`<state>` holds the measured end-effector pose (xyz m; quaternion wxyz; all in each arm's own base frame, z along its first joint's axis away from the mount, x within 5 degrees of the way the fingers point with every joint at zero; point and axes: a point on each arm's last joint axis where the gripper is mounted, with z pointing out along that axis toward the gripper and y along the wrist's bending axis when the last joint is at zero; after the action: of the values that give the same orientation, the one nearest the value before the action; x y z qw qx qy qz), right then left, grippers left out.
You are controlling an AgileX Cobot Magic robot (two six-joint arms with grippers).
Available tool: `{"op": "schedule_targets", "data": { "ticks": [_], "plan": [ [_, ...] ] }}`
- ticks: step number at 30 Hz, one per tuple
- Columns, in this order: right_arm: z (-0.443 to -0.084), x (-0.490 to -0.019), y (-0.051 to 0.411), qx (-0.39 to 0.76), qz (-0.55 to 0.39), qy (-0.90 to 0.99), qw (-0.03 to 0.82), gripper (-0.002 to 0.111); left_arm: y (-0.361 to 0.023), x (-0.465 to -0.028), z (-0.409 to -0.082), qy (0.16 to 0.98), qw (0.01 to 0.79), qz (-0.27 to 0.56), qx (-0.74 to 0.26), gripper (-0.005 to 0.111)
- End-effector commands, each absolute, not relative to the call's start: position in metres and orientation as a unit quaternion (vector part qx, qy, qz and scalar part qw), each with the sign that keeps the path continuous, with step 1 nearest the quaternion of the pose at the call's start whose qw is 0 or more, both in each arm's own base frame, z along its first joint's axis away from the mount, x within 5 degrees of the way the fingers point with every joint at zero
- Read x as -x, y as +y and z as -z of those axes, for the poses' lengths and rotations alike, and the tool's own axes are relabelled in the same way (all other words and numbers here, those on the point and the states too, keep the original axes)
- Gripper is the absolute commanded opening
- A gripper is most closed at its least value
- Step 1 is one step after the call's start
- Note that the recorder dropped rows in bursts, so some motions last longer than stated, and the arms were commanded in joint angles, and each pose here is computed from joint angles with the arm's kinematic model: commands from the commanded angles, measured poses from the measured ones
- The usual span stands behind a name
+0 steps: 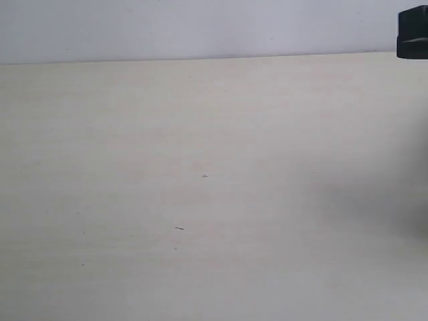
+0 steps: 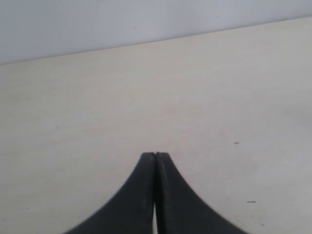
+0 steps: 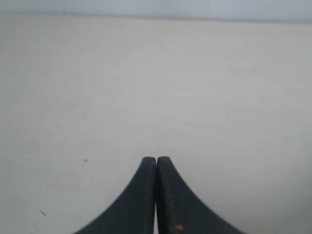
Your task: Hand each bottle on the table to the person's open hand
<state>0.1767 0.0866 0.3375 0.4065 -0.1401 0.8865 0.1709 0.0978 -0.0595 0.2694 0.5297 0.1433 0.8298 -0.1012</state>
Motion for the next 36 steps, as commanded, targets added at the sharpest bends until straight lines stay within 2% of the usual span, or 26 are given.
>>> {"op": "schedule_targets", "data": {
  "ticks": [1, 9, 22, 27, 36],
  "plan": [
    [-0.333, -0.144, 0.073, 0.123, -0.197, 0.856, 0.462, 0.000, -0.059, -0.097, -0.269, 0.827, 0.532, 0.101, -0.148, 0.000],
    [-0.353, -0.111, 0.060, 0.125, -0.212, 0.819, 0.518, 0.000, -0.059, -0.097, -0.269, 0.827, 0.532, 0.101, -0.148, 0.000],
    [-0.354, -0.109, 0.056, 0.141, -0.188, 0.809, 0.538, 0.000, -0.059, -0.097, -0.269, 0.827, 0.532, 0.101, -0.148, 0.000],
    [-0.340, -0.073, 0.038, 0.188, -0.144, 0.751, 0.617, 0.000, -0.059, -0.097, -0.269, 0.827, 0.532, 0.101, -0.148, 0.000],
    [-0.295, -0.056, 0.020, 0.133, -0.091, 0.718, 0.677, 0.000, -0.059, -0.097, -0.269, 0.827, 0.532, 0.101, -0.148, 0.000]
  ]
}}
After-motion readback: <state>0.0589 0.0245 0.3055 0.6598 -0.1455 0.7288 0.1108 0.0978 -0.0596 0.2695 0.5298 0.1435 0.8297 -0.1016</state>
